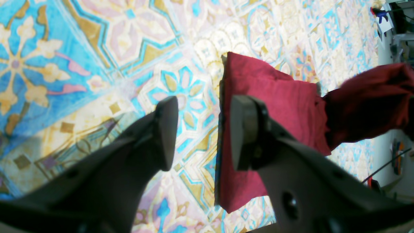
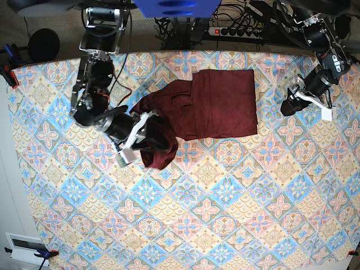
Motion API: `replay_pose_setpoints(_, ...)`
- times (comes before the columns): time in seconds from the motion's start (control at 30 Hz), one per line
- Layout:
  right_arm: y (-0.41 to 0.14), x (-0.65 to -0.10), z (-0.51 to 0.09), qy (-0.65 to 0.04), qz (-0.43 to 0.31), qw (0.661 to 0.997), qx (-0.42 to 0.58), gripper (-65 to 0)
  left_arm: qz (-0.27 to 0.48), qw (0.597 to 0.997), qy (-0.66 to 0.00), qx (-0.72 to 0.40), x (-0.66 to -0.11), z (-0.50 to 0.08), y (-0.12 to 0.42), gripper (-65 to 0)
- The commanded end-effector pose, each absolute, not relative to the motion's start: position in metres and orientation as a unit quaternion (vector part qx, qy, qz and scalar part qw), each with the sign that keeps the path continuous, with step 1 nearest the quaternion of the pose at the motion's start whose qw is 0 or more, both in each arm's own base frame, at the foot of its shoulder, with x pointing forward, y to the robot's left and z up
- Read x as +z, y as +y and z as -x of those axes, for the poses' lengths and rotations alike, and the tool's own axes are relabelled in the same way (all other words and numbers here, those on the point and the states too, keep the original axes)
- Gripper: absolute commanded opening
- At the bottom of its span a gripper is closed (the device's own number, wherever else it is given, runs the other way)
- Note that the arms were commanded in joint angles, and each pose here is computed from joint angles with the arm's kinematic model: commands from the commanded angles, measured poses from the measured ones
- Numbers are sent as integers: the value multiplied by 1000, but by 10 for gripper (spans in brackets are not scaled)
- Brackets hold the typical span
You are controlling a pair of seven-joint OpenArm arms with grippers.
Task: Layout the t-shirt on the table in an organized manner, then fold the t-shirt properly
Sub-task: 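Lift the strip end with the right gripper and fold it onto the stack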
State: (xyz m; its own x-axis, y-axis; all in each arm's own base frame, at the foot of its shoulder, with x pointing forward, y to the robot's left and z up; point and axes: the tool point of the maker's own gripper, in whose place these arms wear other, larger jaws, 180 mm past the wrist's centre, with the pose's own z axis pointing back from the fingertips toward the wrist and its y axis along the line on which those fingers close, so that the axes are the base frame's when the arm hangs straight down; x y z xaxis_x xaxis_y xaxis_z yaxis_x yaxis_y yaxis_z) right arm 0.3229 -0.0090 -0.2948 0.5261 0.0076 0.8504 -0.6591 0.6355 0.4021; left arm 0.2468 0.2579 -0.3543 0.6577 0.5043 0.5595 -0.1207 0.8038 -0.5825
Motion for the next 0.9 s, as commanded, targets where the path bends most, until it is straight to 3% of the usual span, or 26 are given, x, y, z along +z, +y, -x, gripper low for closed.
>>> replay_pose_setpoints(0.0, 3, -269, -331, -472, -391, 760, 216, -650, 255, 867, -393, 172, -342, -253, 263, -388)
replay_pose_setpoints(0.27, 66, -260, -312, -448, -438, 733, 264, -650, 253, 867, -393, 173, -342, -252, 264, -388)
replay_pose_setpoints(0.4, 90, -273, -301, -425, -410, 741, 318, -650, 253, 867, -393, 173, -342, -252, 264, -388)
replay_pose_setpoints(0.63, 148, -300, -264, -389, -386, 719, 428, -650, 254, 866, -394, 173, -341, -253, 264, -388)
replay_pose_setpoints(0.87, 170, -316, -249, -378, -362, 702, 483, -650, 256, 866, -394, 173, -342, -253, 263, -388)
